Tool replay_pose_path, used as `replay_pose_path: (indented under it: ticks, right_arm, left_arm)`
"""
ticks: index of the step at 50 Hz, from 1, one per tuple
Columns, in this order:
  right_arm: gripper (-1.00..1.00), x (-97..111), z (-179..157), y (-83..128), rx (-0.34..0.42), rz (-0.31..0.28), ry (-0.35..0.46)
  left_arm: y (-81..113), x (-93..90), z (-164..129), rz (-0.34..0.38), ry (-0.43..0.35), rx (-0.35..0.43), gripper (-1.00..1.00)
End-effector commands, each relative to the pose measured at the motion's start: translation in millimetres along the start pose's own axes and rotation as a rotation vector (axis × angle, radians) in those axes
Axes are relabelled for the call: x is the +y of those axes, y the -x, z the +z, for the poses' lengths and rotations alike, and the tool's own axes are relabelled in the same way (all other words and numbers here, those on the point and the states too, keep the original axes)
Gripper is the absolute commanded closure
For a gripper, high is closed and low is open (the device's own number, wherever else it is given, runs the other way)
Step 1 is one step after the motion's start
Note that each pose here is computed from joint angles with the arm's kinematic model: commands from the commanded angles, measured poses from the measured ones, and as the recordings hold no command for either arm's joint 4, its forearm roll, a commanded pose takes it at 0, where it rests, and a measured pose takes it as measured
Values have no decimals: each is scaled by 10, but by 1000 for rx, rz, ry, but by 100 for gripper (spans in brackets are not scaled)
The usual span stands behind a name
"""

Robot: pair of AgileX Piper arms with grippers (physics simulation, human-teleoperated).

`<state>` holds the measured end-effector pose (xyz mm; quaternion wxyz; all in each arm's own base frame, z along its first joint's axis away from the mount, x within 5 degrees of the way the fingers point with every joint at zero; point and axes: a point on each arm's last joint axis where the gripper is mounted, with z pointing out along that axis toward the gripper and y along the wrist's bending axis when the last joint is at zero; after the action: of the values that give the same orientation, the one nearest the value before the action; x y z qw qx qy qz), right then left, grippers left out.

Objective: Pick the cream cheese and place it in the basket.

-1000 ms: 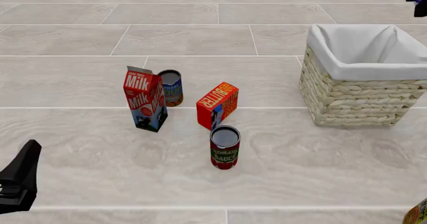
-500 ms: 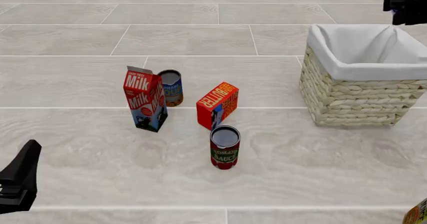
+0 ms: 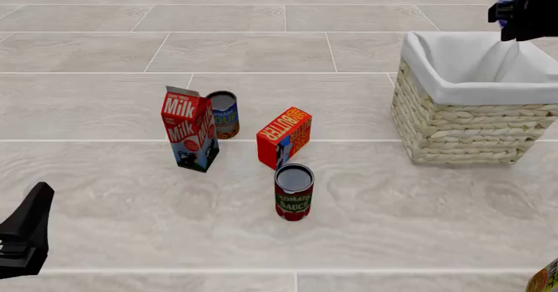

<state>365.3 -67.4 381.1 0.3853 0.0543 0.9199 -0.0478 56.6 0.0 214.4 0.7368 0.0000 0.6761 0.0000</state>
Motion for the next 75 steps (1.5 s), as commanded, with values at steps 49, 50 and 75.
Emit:
replay_pose_path:
  ticks: [49, 50, 75]
  right_arm:
    - [100, -49, 605, -265, 50, 81, -10]
    - [100, -45, 609, -265, 52, 82, -10]
    - [-100, -122, 634, -265, 70, 79, -21]
  left_arm:
    - [0, 0, 0, 0, 0, 0, -100]
    - [0, 0, 0, 0, 0, 0, -100]
    - [0, 0, 0, 0, 0, 0, -100]
